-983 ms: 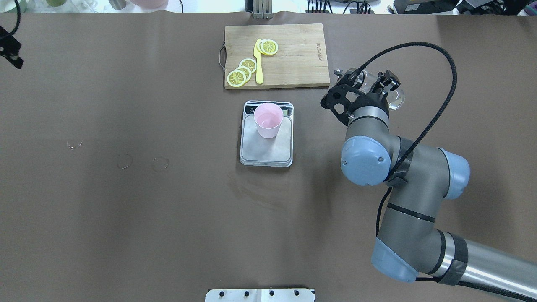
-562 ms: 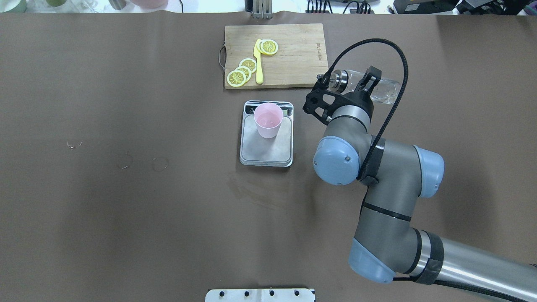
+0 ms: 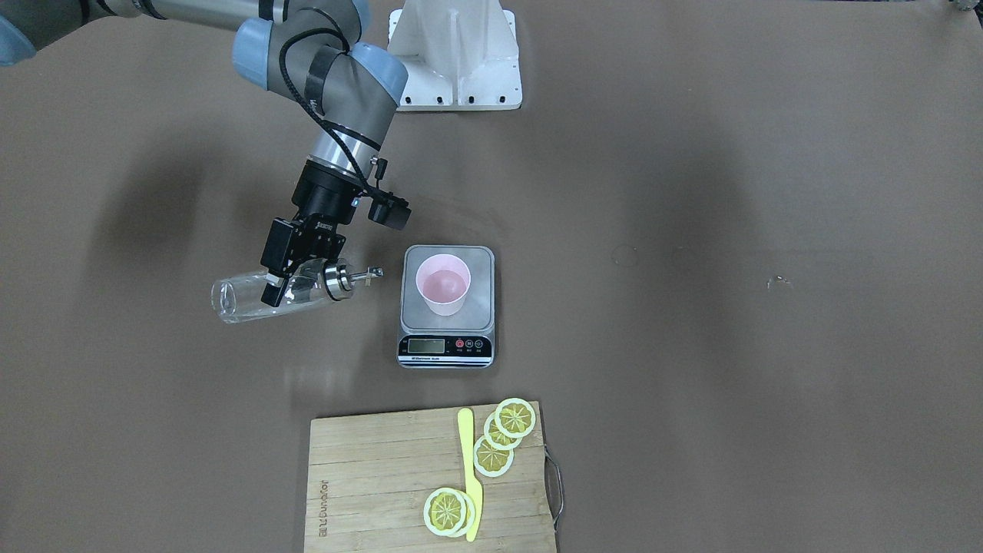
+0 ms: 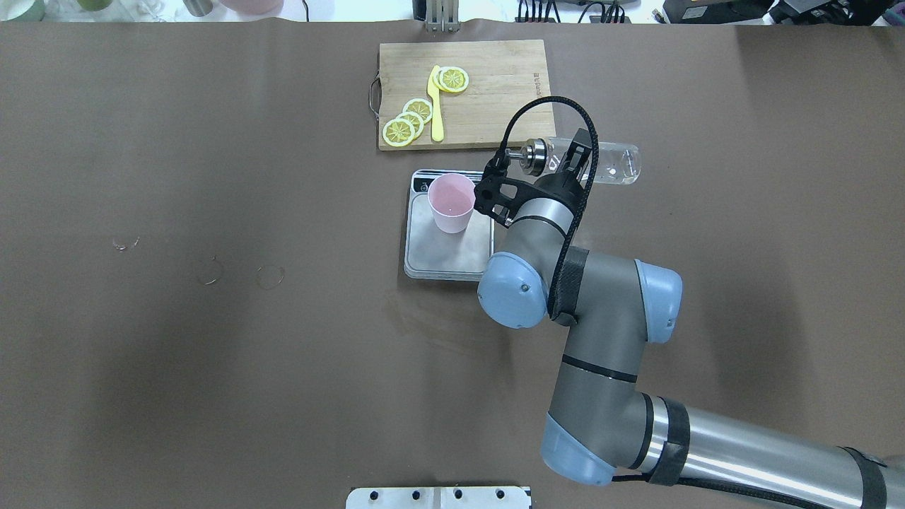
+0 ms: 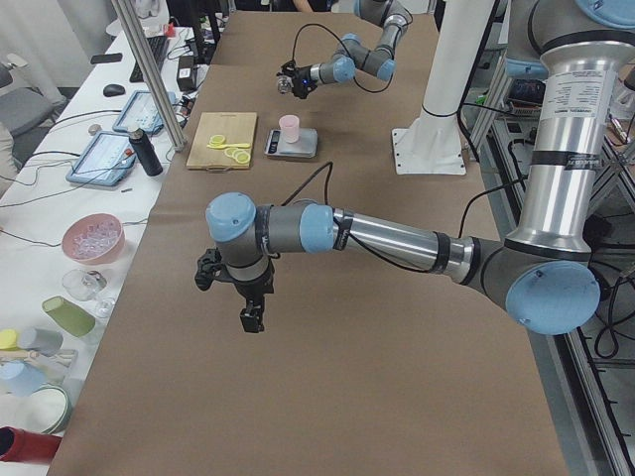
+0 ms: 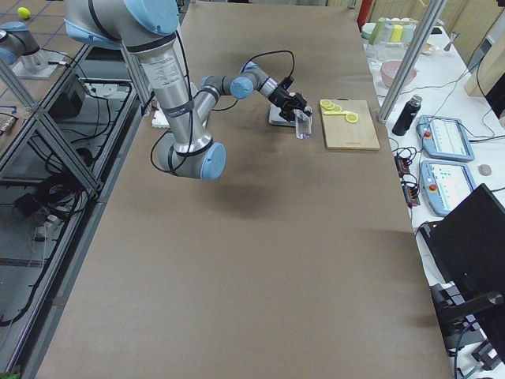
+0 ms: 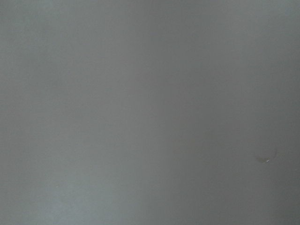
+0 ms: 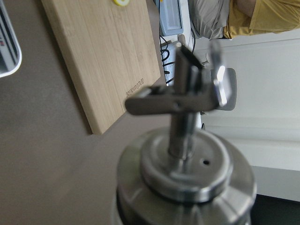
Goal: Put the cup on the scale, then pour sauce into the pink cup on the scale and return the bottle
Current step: 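Carry the glass bottle over the pink cup with the right gripper, then tilt the bottle spout down into the pink cup with the right gripper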
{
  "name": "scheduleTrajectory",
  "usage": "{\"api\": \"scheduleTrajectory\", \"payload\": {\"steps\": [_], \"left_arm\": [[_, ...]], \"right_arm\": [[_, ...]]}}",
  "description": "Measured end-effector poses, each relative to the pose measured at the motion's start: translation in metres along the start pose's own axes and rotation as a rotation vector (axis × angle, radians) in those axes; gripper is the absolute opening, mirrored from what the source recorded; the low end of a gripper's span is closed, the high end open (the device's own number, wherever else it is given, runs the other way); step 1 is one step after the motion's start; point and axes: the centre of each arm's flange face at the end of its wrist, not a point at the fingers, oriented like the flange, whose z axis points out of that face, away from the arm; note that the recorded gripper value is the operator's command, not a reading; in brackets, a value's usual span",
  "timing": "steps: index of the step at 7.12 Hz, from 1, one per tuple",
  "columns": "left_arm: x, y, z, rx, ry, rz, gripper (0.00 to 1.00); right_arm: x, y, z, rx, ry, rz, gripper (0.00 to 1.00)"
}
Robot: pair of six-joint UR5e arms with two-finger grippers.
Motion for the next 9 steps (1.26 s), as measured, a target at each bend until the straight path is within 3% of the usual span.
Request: {"api": "scheduleTrajectory", "payload": {"steps": [3, 9], "left_arm": [[-0.031, 0.016, 0.038, 0.017, 0.013, 0.011, 0.98], [-0.033, 0.018, 0.043, 0.007, 0.035, -0.008, 0.98]], "right_arm": [[-0.014, -0.012, -0.022, -0.015, 0.023, -0.084, 0.0], [-0.036, -0.033, -0.013, -0.051, 0.062, -0.247, 0.0]]}}
